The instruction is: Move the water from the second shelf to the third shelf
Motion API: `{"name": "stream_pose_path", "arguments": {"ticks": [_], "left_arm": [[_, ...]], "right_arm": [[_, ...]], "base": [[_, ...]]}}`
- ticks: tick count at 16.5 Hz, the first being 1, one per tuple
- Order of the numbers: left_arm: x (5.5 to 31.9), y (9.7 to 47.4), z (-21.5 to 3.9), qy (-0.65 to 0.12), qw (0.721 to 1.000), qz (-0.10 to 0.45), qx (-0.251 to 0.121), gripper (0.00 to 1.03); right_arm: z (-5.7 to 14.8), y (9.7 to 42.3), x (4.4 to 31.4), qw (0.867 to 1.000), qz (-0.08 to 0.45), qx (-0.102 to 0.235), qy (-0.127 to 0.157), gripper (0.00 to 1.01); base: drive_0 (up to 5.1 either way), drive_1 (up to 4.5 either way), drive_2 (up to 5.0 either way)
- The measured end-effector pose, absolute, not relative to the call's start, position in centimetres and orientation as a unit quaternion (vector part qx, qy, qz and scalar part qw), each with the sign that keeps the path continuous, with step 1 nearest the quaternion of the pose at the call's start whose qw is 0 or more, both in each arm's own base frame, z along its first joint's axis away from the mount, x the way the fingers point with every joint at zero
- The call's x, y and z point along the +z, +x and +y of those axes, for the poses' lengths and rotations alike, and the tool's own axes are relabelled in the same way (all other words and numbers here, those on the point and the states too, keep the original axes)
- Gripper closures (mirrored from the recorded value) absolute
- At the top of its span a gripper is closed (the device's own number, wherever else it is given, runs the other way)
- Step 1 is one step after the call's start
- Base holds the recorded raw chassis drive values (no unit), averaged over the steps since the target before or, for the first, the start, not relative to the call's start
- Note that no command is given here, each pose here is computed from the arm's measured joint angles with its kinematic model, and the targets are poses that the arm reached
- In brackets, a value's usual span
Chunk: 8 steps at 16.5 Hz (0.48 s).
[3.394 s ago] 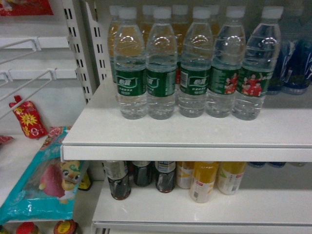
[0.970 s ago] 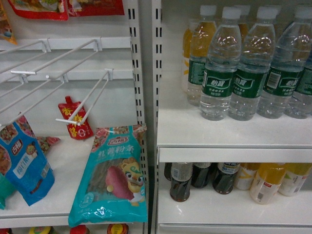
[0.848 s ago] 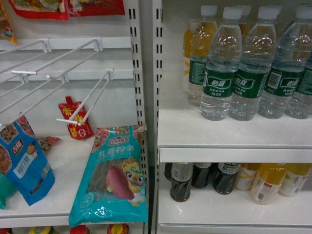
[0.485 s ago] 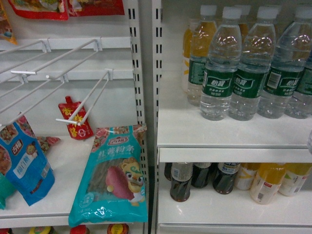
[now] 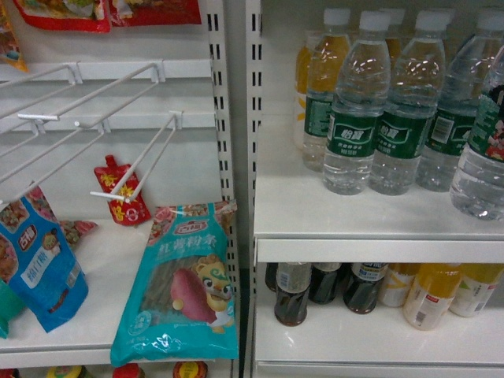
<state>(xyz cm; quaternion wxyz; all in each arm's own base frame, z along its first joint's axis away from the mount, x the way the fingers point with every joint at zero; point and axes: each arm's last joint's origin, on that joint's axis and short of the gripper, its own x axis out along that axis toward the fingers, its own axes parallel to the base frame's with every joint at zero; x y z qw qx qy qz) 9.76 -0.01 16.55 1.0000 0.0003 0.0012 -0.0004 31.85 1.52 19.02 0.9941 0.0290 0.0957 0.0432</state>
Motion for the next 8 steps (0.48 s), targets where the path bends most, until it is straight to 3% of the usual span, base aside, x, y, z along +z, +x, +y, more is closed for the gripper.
{"name": "stream_pose_path", "arguments": {"ticks": [4, 8], "left_arm": [[16.6, 9.8, 0.0, 0.0, 1.0, 0.001, 0.0, 0.05], [16.6, 9.8, 0.0, 0.0, 1.0, 0.001, 0.0, 0.05]], "right_arm": [[1.9, 32.9, 17.8, 0.992, 0.113, 0.044, 0.024, 0.61], [0.9, 34.5, 17.5, 0.993, 0.118, 0.02, 0.017, 0.61]], "base": [[0.0, 0.0, 0.0], [0.0, 0.0, 0.0]]}}
